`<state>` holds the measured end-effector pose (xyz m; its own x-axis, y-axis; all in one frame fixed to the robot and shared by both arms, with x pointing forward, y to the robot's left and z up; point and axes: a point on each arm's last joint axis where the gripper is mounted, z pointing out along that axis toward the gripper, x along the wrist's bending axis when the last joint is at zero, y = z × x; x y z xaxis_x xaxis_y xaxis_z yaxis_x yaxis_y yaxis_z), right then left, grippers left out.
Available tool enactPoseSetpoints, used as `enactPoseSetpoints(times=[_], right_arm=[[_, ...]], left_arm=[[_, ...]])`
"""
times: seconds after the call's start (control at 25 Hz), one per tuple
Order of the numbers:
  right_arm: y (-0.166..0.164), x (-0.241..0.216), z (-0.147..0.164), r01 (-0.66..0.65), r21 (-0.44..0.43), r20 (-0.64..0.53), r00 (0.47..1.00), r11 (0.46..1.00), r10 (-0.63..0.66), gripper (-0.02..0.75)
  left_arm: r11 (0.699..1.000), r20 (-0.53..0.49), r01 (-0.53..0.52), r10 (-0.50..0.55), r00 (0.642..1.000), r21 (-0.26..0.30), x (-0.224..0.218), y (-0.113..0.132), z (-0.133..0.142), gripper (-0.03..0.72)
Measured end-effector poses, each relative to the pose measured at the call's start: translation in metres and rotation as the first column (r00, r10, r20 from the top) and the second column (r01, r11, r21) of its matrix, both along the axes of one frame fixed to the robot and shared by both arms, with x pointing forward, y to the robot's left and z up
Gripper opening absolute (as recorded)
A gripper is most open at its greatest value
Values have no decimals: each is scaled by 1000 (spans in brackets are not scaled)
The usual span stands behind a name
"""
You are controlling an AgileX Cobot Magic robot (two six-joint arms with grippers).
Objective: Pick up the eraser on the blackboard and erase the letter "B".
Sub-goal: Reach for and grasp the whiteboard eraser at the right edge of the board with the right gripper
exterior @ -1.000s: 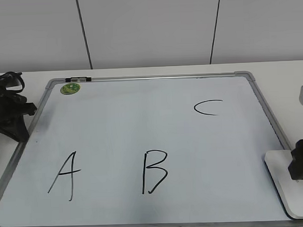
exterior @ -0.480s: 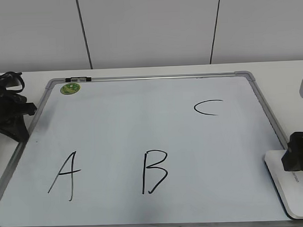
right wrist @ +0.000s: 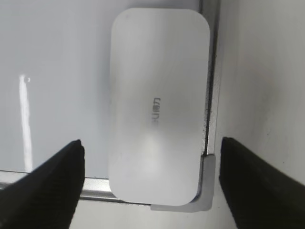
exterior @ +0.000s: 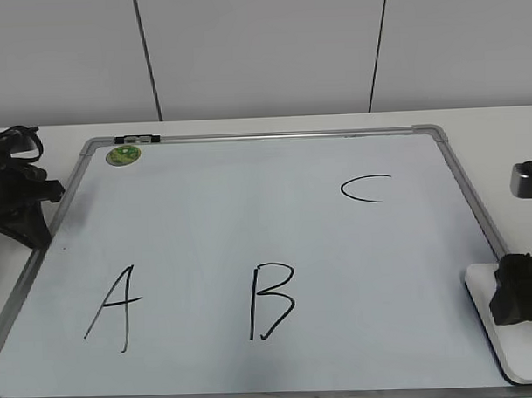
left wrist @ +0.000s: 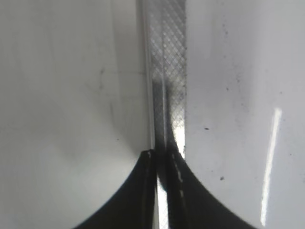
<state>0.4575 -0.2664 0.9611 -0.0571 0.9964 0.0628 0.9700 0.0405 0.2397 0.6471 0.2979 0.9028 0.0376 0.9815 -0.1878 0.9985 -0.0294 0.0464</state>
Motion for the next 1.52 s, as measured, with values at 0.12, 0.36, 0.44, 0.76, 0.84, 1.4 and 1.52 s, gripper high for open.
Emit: enactPoseSetpoints(times=[0.12, 0.36, 0.44, 0.76, 0.84, 1.4, 1.52], right_arm=[[1, 2, -4, 3, 1, -12, 1000, 1000, -3, 678], [2, 10, -18, 5, 0, -39, 999, 1000, -5, 675], [2, 12, -21, 7, 2, -37, 999, 1000, -7, 673], [2, 17, -34, 11, -2, -54, 998, 1000, -11, 659], [3, 18, -35, 12, -2, -51, 999, 1000, -12, 647], [3, 19, -35, 11, -2, -45, 999, 1000, -11, 551], [2, 18, -31, 11, 0, -29, 1000, 1000, -11, 550]], left_arm=[[1000, 0, 0, 0, 1000, 0, 0, 0, 0, 13], [1000, 0, 0, 0, 1000, 0, 0, 0, 0, 13], [1000, 0, 0, 0, 1000, 0, 0, 0, 0, 13], [1000, 0, 0, 0, 1000, 0, 0, 0, 0, 13], [1000, 0, 0, 0, 1000, 0, 0, 0, 0, 13], [1000, 0, 0, 0, 1000, 0, 0, 0, 0, 13], [1000, 0, 0, 0, 1000, 0, 0, 0, 0, 13]])
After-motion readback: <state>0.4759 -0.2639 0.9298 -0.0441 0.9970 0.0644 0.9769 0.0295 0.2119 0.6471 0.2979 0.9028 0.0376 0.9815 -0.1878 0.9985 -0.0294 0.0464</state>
